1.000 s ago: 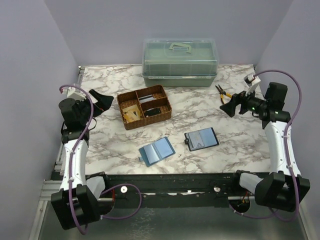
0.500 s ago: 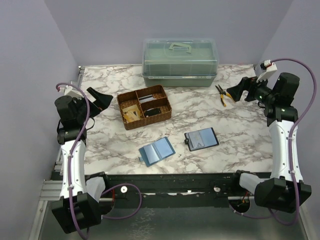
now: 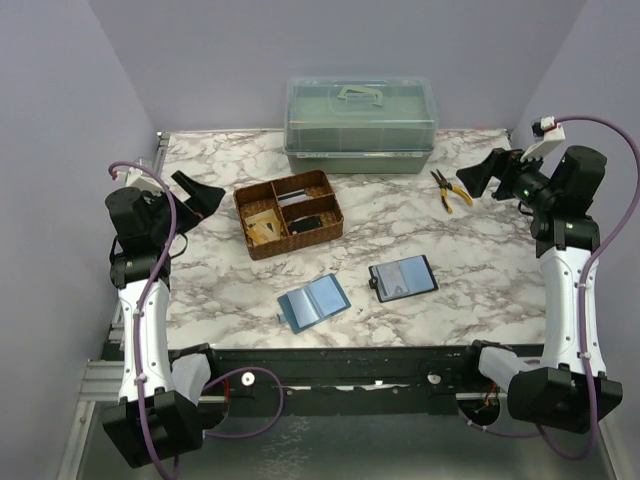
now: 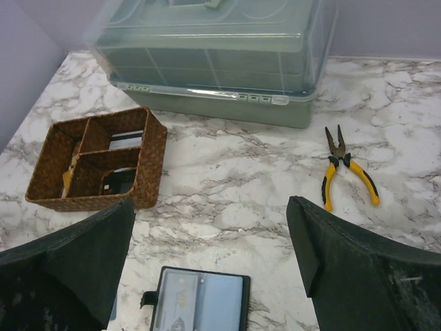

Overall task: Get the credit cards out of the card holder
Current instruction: Reset both arms

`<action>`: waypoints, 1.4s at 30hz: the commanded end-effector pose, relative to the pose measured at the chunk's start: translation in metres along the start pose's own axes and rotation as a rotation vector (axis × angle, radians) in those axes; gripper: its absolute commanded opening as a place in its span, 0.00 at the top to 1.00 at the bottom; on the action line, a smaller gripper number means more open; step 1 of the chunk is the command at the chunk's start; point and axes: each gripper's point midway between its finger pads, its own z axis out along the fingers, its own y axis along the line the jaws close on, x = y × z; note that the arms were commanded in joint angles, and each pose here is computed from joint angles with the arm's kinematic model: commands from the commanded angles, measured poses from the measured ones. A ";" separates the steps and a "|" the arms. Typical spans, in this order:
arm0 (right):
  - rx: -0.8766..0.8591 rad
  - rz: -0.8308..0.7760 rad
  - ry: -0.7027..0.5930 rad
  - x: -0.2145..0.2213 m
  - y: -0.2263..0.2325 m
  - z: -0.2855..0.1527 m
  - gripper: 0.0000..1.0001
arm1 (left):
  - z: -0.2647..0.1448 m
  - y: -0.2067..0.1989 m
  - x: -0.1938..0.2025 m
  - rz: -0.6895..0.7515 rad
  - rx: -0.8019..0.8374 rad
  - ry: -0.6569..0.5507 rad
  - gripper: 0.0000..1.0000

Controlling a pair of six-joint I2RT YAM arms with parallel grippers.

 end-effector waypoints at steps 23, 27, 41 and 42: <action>0.063 0.037 -0.038 -0.001 -0.004 -0.010 0.01 | -0.013 -0.014 -0.003 0.085 0.011 0.004 0.01; 0.073 0.041 -0.038 0.001 -0.006 -0.010 0.01 | -0.014 -0.002 -0.003 0.188 -0.083 0.011 0.01; 0.056 0.050 -0.046 -0.001 -0.003 -0.009 0.01 | -0.020 0.004 -0.001 0.349 -0.202 0.020 0.01; 0.054 0.051 -0.045 -0.001 -0.003 -0.009 0.01 | -0.020 0.003 -0.001 0.350 -0.200 0.020 0.01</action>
